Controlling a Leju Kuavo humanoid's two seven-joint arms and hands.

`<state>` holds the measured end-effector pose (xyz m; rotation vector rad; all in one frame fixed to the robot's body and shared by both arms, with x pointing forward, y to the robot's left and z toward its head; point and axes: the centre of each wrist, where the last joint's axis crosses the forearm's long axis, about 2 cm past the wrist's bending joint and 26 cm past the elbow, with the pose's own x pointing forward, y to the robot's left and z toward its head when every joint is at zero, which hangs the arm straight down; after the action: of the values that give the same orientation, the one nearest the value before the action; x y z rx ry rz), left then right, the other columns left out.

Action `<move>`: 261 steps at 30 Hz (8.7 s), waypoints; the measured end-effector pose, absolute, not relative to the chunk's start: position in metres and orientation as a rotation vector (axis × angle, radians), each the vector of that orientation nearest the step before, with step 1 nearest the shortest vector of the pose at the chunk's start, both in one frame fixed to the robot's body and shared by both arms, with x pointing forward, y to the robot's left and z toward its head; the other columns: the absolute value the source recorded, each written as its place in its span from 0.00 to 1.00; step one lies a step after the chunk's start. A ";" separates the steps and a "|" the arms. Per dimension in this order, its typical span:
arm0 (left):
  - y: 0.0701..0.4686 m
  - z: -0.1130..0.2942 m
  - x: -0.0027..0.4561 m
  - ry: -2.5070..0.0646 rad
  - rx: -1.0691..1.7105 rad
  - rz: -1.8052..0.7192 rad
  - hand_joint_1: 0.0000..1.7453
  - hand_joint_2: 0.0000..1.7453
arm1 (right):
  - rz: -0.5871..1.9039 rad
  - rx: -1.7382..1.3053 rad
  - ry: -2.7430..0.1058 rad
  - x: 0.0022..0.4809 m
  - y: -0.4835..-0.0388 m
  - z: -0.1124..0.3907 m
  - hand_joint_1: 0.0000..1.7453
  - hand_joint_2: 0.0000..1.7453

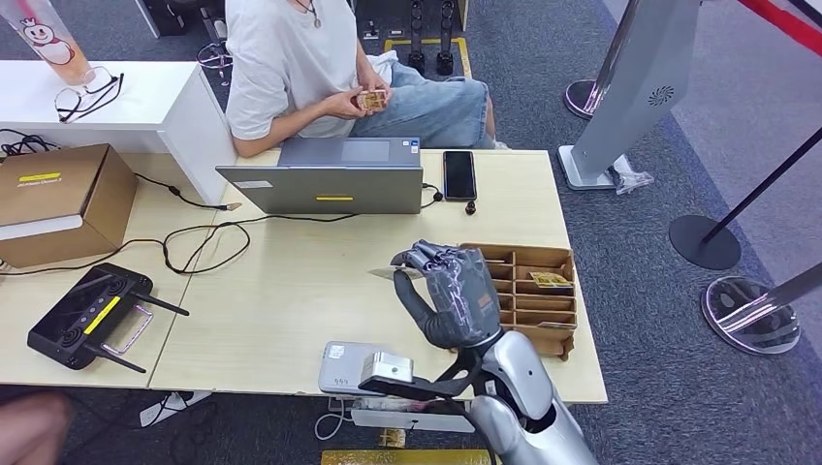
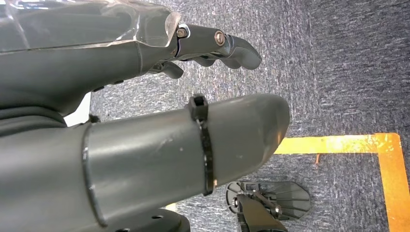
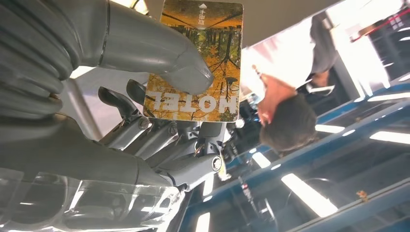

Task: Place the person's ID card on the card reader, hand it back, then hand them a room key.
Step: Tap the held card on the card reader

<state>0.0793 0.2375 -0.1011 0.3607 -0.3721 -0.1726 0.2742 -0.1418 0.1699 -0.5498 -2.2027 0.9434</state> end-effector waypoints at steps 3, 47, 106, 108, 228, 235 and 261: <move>0.237 -0.101 0.079 -0.372 0.360 -0.173 0.00 0.00 | 0.949 -0.506 -2.200 0.273 -0.140 0.169 1.00 1.00; 0.238 -0.101 0.080 -0.364 0.357 -0.179 0.00 0.00 | 0.993 -0.017 -2.040 0.283 -0.128 0.154 1.00 1.00; 0.240 -0.105 0.056 -0.469 0.336 -0.239 0.00 0.00 | 0.876 0.349 -1.799 0.276 -0.130 0.122 1.00 1.00; 0.239 -0.105 0.054 -0.467 0.337 -0.240 0.00 0.00 | 0.873 0.352 -1.784 0.276 -0.130 0.119 1.00 1.00; 0.230 -0.098 0.093 -0.359 0.339 -0.262 0.00 0.00 | 0.761 0.210 -1.336 0.284 -0.109 0.047 1.00 1.00; 0.229 -0.097 0.096 -0.363 0.339 -0.261 0.00 0.00 | 0.769 0.199 -1.324 0.285 -0.111 0.045 1.00 1.00; 0.229 -0.097 0.098 -0.355 0.341 -0.264 0.00 0.00 | 0.931 0.031 -1.340 0.283 -0.105 0.043 1.00 1.00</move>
<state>0.0980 0.2289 -0.0966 0.3415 -0.3545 -0.2636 0.2831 -0.1049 0.0427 0.0307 -1.3396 0.9305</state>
